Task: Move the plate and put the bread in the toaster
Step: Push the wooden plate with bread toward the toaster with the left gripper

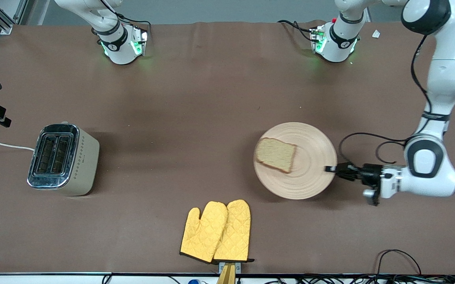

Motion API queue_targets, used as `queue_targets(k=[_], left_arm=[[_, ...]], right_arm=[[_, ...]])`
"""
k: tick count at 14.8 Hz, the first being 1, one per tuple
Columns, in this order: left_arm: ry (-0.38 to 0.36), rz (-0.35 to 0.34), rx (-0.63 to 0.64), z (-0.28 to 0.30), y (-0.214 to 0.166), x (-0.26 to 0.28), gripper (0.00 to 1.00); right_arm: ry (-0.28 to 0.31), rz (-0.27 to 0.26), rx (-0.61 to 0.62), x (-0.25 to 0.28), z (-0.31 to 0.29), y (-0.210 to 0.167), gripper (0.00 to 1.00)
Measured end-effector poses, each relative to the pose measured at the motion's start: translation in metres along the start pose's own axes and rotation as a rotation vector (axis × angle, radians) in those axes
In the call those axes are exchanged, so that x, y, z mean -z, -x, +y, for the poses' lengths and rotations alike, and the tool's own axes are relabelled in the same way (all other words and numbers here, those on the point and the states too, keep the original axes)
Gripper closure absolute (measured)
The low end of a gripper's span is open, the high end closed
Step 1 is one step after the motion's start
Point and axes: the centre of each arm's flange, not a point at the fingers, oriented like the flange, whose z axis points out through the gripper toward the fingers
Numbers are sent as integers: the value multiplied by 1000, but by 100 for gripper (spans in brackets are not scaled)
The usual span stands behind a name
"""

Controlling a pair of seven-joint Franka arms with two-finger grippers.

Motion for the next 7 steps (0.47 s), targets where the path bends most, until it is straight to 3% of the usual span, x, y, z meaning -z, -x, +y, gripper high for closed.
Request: queue_targets(k=[4,7], left_arm=[[4,60,30,69,-32,-121,90],[-24,114,64,99,-33,-220,90]], right_arm=[[0,-2,0,0,0,0,0],[0,-2,0,0,0,0,0]])
